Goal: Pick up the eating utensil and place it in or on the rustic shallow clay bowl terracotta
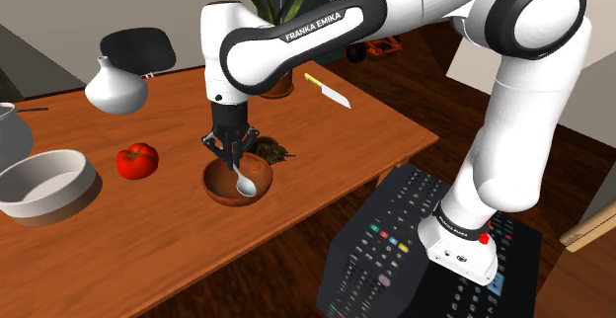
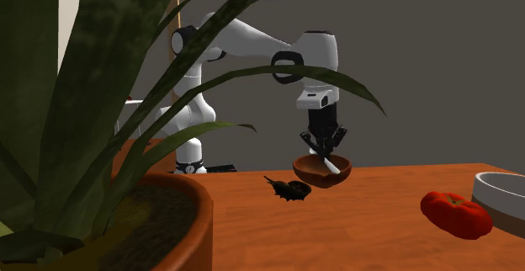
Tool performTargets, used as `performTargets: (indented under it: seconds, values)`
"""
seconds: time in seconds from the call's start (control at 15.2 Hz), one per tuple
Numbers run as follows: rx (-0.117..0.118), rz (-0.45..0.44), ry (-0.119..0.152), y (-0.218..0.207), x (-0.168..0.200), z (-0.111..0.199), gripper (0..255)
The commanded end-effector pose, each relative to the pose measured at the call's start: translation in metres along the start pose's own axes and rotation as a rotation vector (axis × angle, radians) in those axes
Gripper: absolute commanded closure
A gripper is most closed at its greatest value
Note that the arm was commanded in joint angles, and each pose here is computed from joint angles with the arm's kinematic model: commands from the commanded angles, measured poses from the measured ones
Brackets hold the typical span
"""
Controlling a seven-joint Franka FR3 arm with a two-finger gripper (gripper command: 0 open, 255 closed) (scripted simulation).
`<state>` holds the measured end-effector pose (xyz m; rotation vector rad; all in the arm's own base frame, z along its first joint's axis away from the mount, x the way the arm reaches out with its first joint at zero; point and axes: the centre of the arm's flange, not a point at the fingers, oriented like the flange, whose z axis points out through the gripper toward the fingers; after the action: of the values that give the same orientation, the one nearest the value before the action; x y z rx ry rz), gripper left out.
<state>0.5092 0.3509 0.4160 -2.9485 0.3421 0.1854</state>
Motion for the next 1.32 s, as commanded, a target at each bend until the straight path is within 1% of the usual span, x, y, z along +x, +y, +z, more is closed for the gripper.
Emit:
performTargets:
  seconds: [0.0, 0.33, 0.4, 0.73, 0.99, 1.25]
  values:
    - [0.000, 0.000, 0.000, 0.000, 0.000, 0.001, 255]
    - [0.000, 0.000, 0.000, 0.000, 0.000, 0.001, 255]
    - [0.000, 0.000, 0.000, 0.000, 0.000, 0.001, 0]
    - [0.000, 0.000, 0.000, 0.000, 0.000, 0.001, 0]
    - [0.000, 0.000, 0.000, 0.000, 0.000, -0.049, 0]
    - [0.000, 0.000, 0.000, 0.000, 0.000, -0.049, 0]
